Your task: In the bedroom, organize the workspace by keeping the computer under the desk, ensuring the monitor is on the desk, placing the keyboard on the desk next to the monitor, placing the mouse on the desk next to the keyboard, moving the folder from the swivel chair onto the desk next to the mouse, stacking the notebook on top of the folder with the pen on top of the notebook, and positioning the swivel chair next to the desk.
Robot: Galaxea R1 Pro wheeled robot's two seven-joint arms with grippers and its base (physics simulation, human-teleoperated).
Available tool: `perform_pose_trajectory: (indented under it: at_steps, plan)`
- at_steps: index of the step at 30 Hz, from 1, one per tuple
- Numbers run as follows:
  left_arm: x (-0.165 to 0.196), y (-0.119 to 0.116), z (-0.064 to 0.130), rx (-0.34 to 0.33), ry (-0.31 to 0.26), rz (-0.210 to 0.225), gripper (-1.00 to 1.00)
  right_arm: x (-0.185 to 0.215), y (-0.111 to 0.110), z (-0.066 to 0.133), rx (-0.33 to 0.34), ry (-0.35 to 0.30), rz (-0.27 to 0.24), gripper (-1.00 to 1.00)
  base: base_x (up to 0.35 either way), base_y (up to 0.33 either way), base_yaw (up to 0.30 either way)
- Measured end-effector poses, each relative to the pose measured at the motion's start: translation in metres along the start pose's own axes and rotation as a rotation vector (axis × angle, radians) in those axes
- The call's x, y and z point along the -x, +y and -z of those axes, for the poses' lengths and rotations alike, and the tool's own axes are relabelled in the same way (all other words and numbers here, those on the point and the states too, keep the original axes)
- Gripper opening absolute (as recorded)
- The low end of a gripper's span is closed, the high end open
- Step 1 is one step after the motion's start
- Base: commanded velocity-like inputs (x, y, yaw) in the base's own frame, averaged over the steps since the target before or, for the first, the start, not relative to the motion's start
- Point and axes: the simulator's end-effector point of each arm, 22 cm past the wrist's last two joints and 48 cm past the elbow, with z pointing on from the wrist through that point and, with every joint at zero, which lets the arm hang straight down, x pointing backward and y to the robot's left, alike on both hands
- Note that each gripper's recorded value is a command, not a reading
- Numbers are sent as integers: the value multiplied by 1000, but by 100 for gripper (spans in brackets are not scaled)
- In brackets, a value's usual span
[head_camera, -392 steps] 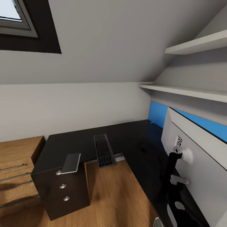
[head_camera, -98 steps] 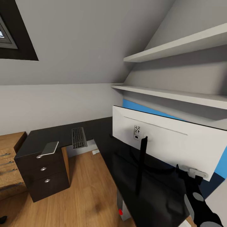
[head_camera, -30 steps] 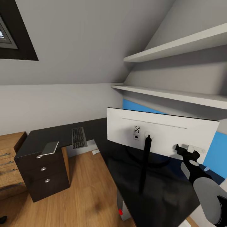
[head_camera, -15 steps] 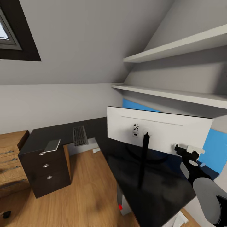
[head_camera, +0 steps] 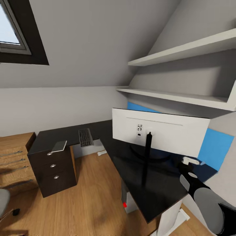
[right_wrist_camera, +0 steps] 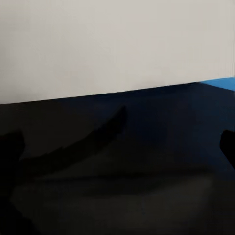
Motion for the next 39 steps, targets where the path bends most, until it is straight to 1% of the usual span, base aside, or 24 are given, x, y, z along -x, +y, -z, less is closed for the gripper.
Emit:
perform_pose_trajectory:
  at_steps: [1, 4, 6, 10, 14, 18, 26, 32, 34, 36, 39]
  plan:
    - [0, 0, 0, 0, 0, 0, 100, -7, 11, 2, 16, 11, -4, 100, -57, 0, 161]
    - [0, 0, 0, 0, 1, 0, 100, -14, 26, 5, 38, 14, -11, 100, -33, 0, 208]
    - [-1, 0, 0, 0, 1, 1, 100, -16, 31, 6, 44, 9, -12, 100, -15, 0, 241]
    - [-1, 0, 0, 1, 3, 0, 100, -36, 49, 14, 70, 22, -16, 100, -7, 0, 258]
    - [-2, 0, 0, 1, 4, 0, 100, -43, 59, 18, 85, 3, -20, 100, -2, 0, 266]
    - [-2, 1, 0, 2, 6, 1, 100, -45, 63, 20, 91, -9, -21, 100, -1, 0, 269]
    - [-4, 1, 0, 3, 10, 1, 100, -48, 66, 21, 95, -8, -21, 100, 0, 0, 270]
    - [-5, 2, 0, 4, 12, 2, 100, -53, 77, 23, 109, 0, -24, 100, 0, 0, 270]
    - [-5, 2, 0, 4, 13, 2, 100, -56, 82, 25, 117, 4, -19, 100, 0, 0, 270]
    - [-6, 2, 0, 5, 14, 2, 100, -62, 87, 27, 129, 13, -3, 100, 0, 0, 270]
    - [-6, 2, 0, 5, 16, 2, 100, -70, 94, 29, 151, 28, 32, 100, 0, 0, 270]
